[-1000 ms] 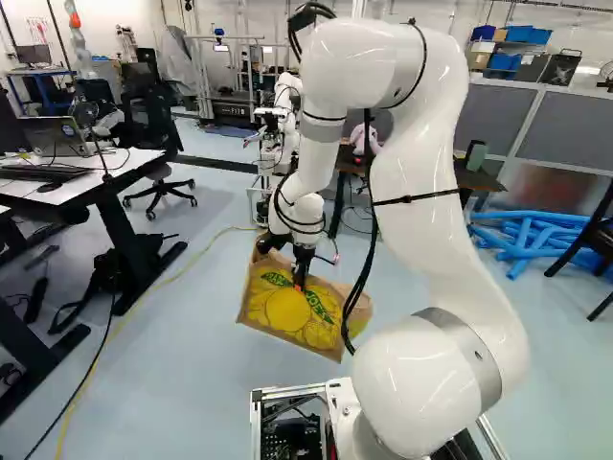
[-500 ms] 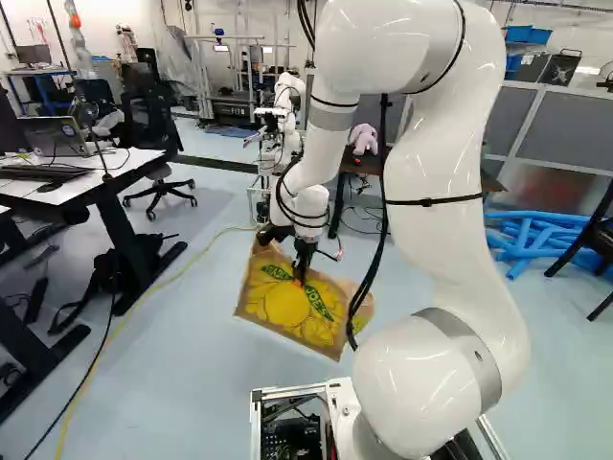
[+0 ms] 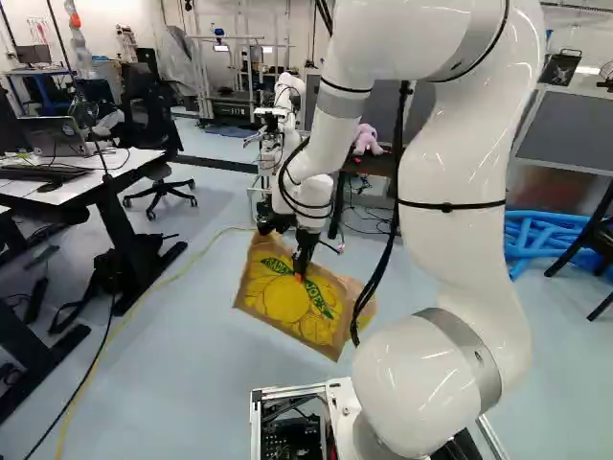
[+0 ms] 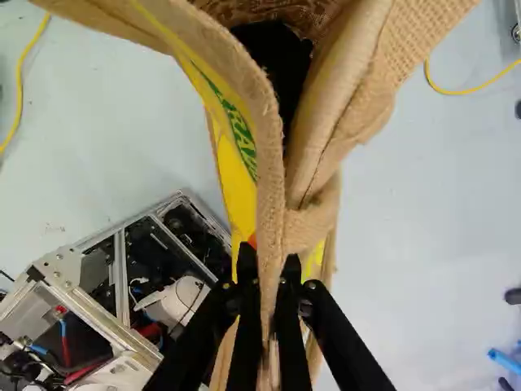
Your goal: Pick up the bag on the ground and place it on the table
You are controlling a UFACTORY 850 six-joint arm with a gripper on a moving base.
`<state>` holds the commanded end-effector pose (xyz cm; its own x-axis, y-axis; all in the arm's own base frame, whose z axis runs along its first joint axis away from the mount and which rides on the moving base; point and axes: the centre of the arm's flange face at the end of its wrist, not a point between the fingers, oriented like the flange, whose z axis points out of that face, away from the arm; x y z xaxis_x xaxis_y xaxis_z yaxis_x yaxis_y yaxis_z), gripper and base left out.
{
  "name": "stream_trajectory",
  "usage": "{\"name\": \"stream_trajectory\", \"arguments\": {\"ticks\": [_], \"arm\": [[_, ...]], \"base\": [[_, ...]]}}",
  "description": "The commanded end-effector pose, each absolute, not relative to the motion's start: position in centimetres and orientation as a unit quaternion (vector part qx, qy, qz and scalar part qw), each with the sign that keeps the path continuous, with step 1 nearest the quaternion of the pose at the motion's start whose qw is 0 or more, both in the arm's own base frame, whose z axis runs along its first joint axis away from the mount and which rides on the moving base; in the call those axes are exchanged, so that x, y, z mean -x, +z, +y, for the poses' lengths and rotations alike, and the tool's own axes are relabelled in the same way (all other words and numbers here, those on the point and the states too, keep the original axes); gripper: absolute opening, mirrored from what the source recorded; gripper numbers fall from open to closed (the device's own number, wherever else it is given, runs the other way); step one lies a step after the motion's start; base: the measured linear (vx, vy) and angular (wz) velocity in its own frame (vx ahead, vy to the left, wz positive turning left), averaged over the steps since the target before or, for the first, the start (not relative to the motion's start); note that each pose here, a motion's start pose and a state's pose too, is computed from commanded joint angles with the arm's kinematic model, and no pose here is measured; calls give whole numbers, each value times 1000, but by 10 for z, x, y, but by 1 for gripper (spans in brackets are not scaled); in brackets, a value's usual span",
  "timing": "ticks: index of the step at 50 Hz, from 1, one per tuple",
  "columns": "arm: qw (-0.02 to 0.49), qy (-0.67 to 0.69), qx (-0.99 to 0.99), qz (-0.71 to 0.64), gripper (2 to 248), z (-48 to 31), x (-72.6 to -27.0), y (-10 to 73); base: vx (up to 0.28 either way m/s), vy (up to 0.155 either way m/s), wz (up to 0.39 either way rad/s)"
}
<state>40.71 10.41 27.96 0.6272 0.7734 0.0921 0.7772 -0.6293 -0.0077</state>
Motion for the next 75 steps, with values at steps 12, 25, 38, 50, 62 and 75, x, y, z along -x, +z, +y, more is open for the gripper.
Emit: {"name": "stream_trajectory", "arguments": {"ticks": [12,25,38,50,62,75], "arm": [[28,-41,902,-429,22,102,-404,297],[33,-43,902,-428,22,100,-401,317],[37,-46,902,-427,22,98,-397,336],[36,-59,902,-426,22,96,-395,353],[34,-74,901,-425,22,94,-393,371],[36,-82,901,-425,22,92,-389,389]], "base": [[0,0,0],[0,0,0],[0,0,0],[0,0,0],[0,0,0],[0,0,0]]}}
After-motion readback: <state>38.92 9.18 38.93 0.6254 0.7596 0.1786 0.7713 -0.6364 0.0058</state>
